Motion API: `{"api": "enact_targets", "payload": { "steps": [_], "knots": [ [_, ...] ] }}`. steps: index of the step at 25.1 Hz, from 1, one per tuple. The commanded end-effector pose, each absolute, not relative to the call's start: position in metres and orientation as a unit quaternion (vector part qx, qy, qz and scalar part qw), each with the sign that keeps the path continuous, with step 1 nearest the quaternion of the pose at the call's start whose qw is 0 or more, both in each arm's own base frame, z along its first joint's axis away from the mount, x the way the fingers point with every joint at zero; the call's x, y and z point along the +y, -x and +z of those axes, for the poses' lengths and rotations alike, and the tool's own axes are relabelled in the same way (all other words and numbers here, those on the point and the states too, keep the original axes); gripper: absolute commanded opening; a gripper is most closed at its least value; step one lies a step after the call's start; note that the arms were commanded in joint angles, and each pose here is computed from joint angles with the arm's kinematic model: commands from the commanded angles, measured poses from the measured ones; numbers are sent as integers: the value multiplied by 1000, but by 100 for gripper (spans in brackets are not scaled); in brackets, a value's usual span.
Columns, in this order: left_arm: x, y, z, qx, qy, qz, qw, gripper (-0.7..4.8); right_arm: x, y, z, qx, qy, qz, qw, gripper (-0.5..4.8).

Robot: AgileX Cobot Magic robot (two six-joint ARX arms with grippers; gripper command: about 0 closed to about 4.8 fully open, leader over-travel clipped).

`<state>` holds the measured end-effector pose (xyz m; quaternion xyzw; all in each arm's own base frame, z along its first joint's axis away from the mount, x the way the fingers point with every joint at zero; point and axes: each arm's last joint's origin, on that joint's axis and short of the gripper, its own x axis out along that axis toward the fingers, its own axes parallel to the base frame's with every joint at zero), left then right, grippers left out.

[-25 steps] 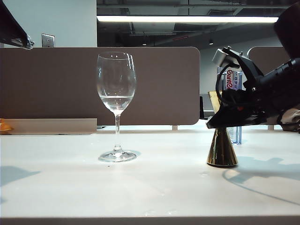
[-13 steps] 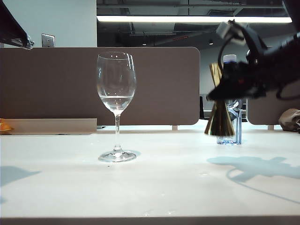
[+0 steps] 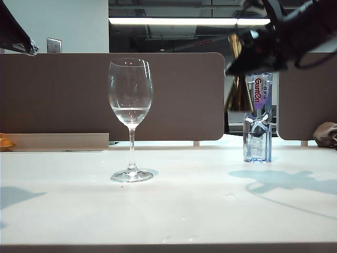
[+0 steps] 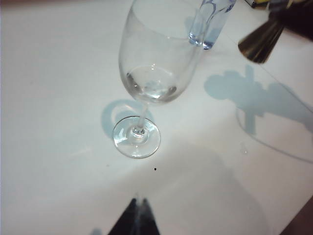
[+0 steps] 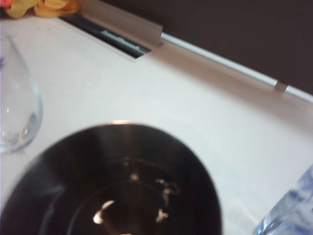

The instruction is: Pick up the jigger and pour the water inside into the glass.

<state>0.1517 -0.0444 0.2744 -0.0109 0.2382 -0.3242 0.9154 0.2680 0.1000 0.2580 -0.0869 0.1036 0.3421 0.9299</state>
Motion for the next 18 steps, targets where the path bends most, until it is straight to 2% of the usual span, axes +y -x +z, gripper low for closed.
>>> {"api": "enact_targets", "payload": {
  "steps": [1,8,18],
  "knots": [
    [-45,-152,275,236,12,-326,916,4,102,-273,286,86,109,344,929,8],
    [-44,-152,275,236,12,-326,916,4,113,-279,322,59,124,345,929,12],
    [-44,-152,275,236,12,-325,916,4,136,-288,330,67,128,358,922,12]
  ]
}}
